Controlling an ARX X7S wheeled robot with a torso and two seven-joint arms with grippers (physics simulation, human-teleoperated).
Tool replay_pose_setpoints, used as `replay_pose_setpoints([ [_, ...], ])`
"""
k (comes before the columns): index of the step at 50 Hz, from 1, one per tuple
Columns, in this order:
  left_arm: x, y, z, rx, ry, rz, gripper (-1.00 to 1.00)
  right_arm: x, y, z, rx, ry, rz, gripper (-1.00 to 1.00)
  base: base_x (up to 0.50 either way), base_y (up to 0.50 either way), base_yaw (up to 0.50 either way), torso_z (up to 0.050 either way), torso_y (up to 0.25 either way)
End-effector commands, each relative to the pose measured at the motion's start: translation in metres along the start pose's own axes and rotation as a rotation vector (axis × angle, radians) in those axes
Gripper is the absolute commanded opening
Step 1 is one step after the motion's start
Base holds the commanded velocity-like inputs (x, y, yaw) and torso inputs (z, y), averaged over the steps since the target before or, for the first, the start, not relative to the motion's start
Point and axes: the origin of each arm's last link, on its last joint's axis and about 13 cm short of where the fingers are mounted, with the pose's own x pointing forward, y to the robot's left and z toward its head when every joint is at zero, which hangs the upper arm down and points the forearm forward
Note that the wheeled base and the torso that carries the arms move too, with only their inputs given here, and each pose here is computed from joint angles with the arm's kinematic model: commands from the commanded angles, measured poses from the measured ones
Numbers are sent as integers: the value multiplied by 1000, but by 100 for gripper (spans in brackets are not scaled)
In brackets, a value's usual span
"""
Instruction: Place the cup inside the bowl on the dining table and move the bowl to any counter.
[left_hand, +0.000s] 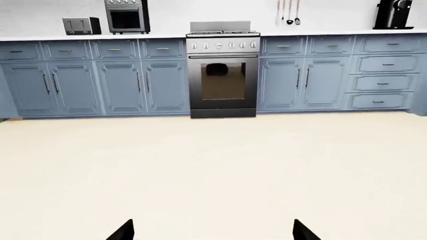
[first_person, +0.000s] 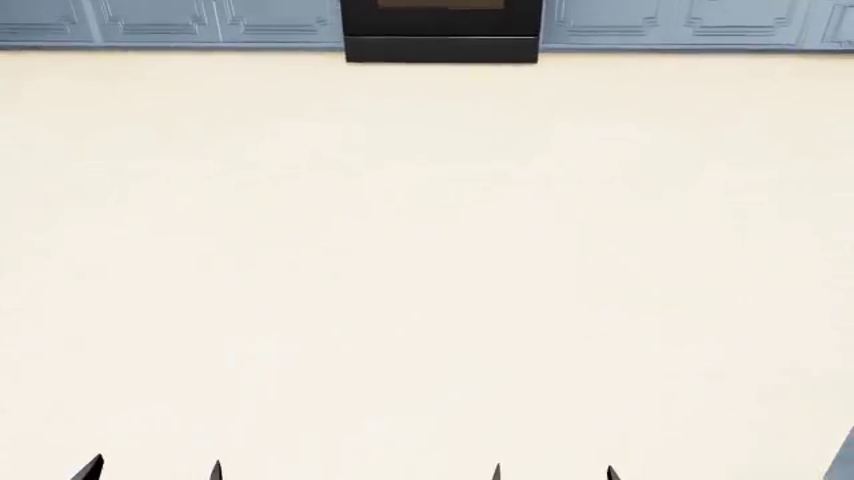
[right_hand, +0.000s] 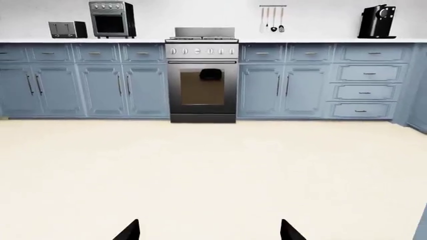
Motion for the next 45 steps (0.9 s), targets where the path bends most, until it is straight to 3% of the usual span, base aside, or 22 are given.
replay_pose_setpoints([
  [1, 0, 0, 0, 0, 1, -1, 100, 0, 0, 0, -1, 1, -1, 100, -500, 0, 0, 0, 0],
  [45, 0, 2, -1, -1, 6, 3, 100, 0, 0, -1, 7, 17, -9, 100, -500, 0, 0, 0, 0],
])
